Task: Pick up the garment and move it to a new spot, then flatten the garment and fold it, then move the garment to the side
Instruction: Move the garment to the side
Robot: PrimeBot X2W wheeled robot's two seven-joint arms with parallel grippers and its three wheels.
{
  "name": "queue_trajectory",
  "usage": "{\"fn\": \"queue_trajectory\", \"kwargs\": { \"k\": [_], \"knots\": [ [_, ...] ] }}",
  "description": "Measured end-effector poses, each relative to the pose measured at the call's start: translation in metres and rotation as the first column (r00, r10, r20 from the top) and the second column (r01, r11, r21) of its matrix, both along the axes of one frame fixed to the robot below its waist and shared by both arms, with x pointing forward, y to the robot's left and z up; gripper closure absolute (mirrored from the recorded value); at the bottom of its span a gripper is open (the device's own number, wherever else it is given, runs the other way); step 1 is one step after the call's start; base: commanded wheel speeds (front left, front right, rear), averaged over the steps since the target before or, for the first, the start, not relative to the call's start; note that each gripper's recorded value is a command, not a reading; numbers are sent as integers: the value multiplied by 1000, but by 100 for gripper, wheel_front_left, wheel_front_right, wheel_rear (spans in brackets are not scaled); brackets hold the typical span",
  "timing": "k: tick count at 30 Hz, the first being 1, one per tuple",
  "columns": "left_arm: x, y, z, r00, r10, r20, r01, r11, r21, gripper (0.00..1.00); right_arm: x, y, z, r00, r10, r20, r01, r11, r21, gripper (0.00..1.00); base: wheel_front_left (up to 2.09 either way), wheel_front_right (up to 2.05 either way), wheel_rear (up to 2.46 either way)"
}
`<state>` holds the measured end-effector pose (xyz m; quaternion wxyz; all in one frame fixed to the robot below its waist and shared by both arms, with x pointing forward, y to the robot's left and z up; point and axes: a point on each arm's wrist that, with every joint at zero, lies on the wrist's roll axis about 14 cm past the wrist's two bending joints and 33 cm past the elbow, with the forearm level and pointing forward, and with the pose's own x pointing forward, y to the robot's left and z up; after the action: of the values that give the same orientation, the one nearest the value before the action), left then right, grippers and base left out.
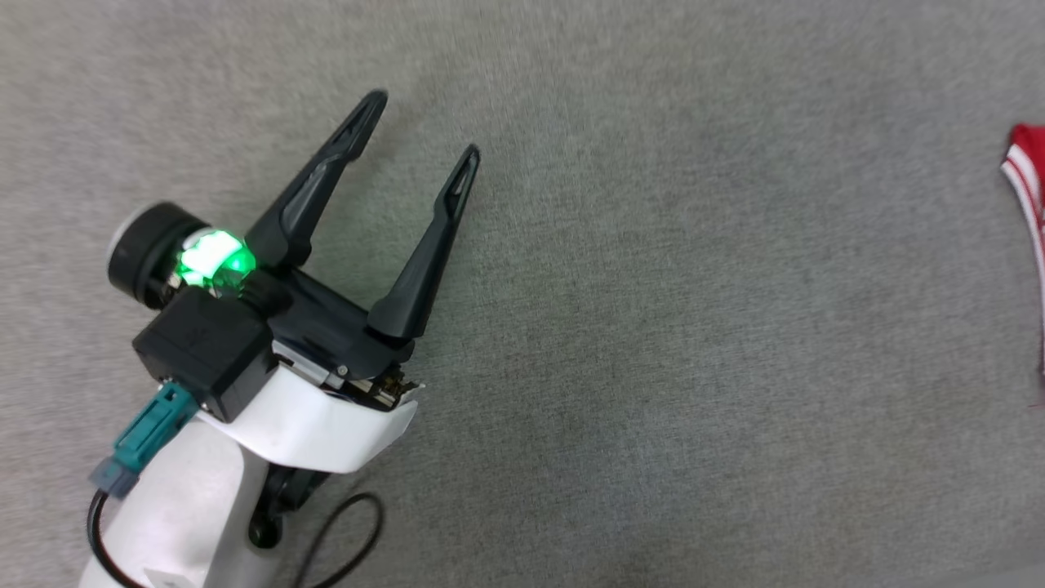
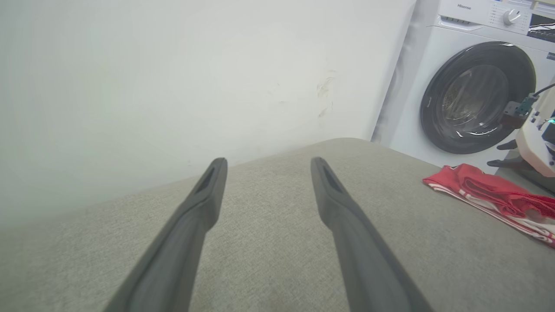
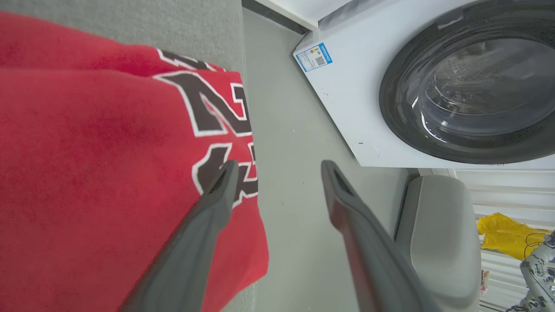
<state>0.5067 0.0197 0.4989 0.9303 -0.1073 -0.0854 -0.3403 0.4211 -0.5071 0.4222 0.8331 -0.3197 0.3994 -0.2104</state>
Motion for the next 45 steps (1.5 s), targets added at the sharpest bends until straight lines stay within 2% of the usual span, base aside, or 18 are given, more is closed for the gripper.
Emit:
{"fn": "queue_trajectory", "kwargs": {
  "k": [3, 5, 10, 13, 14, 15, 16, 18, 19, 22, 25, 27, 32, 34, 38, 41, 45],
  "knots": [
    [-6, 7, 4, 999, 30, -11, -31, 999, -8, 0, 13, 11, 25, 994, 26, 109, -28, 1000, 14, 0, 0, 0, 0],
    [-11, 15, 7, 997, 64, -37, -65, 997, -33, 0, 23, 24, 46, 975, 34, 221, -47, 997, 55, 0, 0, 0, 0],
    [-28, 37, 17, 987, 149, -55, -151, 988, -36, 0, 40, 73, 86, 897, 84, 434, -167, 973, 158, 0, 0, 0, 0],
    [-39, 54, 26, 976, 210, -59, -213, 976, -38, 0, 45, 109, 115, 822, 111, 559, -265, 942, 203, 0, 0, 0, 0],
    [-39, 54, 26, 976, 210, -59, -213, 976, -38, 0, 45, 109, 115, 822, 111, 559, -265, 942, 203, 0, 0, 0, 0],
    [-47, 69, 31, 966, 253, -54, -255, 967, -25, 0, 48, 138, 136, 756, 131, 641, -345, 912, 221, 0, 0, 0, 0],
    [-47, 69, 31, 966, 253, -54, -255, 967, -25, 0, 48, 138, 136, 756, 131, 641, -345, 912, 221, 0, 0, 0, 0],
    [-55, 81, 36, 955, 293, -51, -295, 955, -24, 0, 47, 164, 153, 692, 143, 708, -419, 878, 232, 0, 0, 0, 0],
    [-67, 99, 45, 935, 353, -42, -354, 935, -33, 0, 42, 204, 168, 613, 148, 776, -517, 818, 252, 0, 0, 0, 0],
    [-79, 115, 51, 912, 408, -35, -409, 912, -38, 0, 37, 238, 178, 538, 126, 834, -597, 755, 272, 0, 0, 0, 0],
    [-91, 132, 54, 886, 463, -31, -463, 885, -36, 0, 29, 263, 181, 482, 97, 871, -646, 710, 278, 0, 0, 0, 0],
    [-99, 138, 53, 874, 484, -29, -485, 874, -24, 0, 24, 278, 176, 463, 78, 883, -671, 681, 292, 0, 0, 0, 0],
    [-114, 152, 40, 847, 529, -51, -529, 849, 14, 0, 15, 306, 160, 446, 42, 894, -714, 619, 327, 0, 0, 0, 0],
    [-118, 157, 36, 837, 543, -64, -543, 839, 18, 0, 13, 312, 155, 444, 33, 895, -720, 608, 334, 0, 0, 0, 0],
    [-123, 162, 30, 824, 562, -73, -561, 827, 32, 0, 6, 324, 133, 472, 14, 882, -719, 586, 375, 0, 0, 0, 0],
    [-126, 168, 26, 807, 584, -89, -584, 811, 31, 0, 2, 330, 122, 488, 16, 873, -716, 580, 389, 0, 0, 0, 0],
    [-127, 169, 29, 805, 588, -75, -588, 808, 33, 0, -2, 337, 111, 503, 31, 864, -714, 578, 395, 0, 0, 0, 0]
  ]
}}
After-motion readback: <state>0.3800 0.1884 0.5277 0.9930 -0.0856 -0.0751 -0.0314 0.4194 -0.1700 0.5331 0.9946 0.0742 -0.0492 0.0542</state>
